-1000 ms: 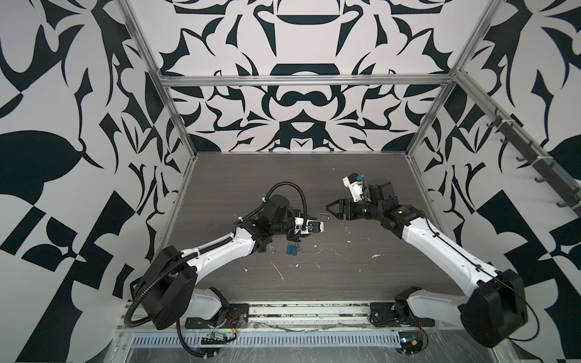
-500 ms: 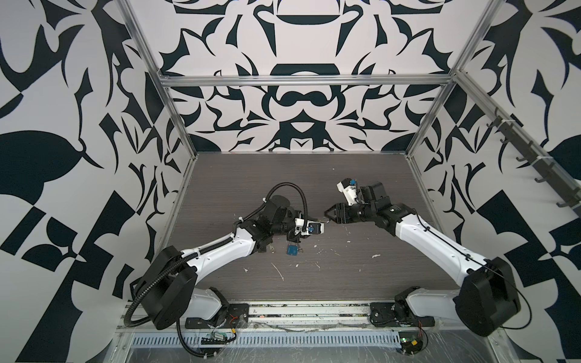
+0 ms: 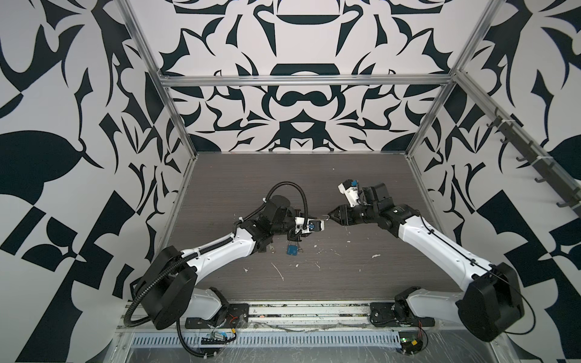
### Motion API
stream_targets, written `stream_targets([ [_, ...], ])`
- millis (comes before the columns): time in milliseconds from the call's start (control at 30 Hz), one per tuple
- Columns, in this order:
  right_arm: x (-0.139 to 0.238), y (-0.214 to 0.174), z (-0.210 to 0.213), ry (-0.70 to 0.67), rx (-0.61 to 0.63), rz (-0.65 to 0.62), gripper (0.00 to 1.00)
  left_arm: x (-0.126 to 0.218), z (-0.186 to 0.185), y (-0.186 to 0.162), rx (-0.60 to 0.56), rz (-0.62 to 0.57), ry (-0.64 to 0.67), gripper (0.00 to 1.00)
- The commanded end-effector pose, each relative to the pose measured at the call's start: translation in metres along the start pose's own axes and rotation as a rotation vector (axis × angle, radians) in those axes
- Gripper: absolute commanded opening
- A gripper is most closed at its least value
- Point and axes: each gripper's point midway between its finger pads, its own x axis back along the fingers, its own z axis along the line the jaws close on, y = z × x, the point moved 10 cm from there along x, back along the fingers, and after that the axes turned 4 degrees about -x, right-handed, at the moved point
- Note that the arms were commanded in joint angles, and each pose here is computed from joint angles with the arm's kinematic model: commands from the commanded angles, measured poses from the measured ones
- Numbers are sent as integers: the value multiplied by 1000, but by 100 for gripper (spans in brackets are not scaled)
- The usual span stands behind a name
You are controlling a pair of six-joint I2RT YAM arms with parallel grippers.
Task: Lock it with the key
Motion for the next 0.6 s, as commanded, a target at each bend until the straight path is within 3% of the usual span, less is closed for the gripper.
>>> stream_targets([
  [0,18,2,14,45,88,-72,42,3,8,10,-10,-40,23,0],
  [167,27,5,23,121,156,-146,47,3,8,11,-6,-47,8,0],
  [567,7,11,51,267,250,-89,54,3,6,11,-4,-47,-18,0],
])
